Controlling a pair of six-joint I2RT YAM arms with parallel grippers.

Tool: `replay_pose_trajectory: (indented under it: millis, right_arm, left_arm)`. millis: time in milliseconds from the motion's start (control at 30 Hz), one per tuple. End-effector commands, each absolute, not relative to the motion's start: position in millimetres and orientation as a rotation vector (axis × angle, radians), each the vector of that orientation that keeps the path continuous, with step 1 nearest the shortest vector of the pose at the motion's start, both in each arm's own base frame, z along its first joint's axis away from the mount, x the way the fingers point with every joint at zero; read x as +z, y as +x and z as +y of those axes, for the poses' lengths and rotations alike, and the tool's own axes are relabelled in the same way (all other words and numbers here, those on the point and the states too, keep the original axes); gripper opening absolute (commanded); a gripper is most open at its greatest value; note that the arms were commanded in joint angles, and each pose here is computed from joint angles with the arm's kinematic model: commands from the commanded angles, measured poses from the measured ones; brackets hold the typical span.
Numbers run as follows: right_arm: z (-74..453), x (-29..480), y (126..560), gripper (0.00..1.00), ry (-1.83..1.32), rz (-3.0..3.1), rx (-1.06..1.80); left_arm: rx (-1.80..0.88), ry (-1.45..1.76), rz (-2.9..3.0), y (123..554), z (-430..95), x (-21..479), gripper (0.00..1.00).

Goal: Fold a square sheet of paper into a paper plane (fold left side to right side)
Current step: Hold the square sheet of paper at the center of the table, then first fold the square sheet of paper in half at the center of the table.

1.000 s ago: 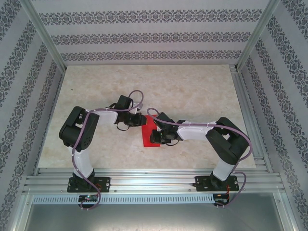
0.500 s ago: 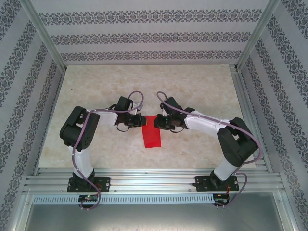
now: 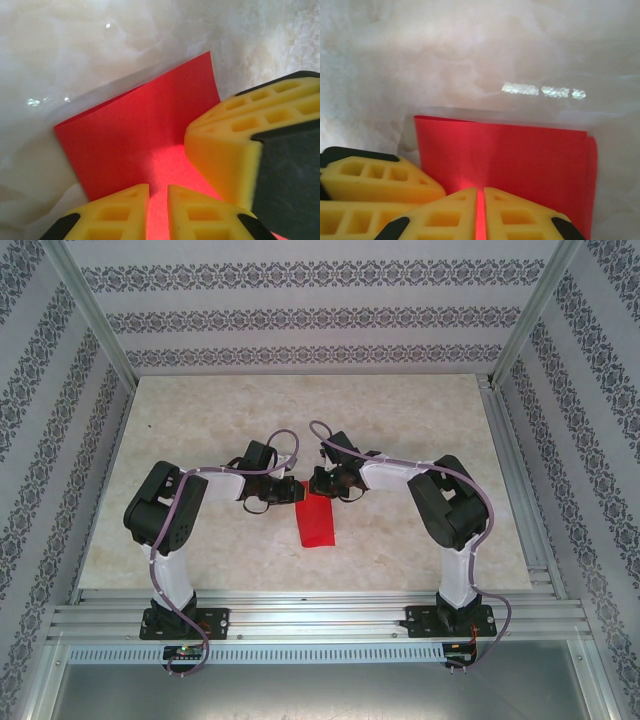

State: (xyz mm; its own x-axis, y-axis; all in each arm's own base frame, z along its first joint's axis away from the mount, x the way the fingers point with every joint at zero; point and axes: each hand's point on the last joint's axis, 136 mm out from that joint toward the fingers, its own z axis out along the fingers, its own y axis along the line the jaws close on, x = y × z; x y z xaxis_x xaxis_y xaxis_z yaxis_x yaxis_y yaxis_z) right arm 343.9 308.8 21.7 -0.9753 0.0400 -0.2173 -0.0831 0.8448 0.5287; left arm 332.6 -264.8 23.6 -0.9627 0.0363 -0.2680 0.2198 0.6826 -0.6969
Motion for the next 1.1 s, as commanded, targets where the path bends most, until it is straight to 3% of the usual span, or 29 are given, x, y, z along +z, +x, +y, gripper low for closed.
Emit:
replay_pose_trajectory:
  millis: [0,300,567,800,1067]
  right_arm:
    - [308.8,19.4,355.4,0.12,-0.055,2.785,0.808]
    - [293.5,-14.3,341.3,0.12,-0.022,2.882,0.716]
    - [288.8,-21.1,334.3,0.12,-0.039,2.907,0.678]
    - [289.6,-20.4,331.5,0.12,-0.053,2.914,0.669]
    - [288.1,-21.3,330.7,0.12,-0.058,2.921,0.640]
  left_arm:
    - [-1.060,0.225,2.738,315.6,-259.5,-1.5,0.17]
    - [-1.113,0.320,2.621,308.3,-262.2,32.8,0.26]
    - [-1.199,0.466,2.488,282.2,-269.5,52.9,0.26]
    - [-1.206,0.503,2.394,287.3,-277.0,62.9,0.23]
    - [-1.205,0.549,2.455,278.4,-281.1,44.3,0.22]
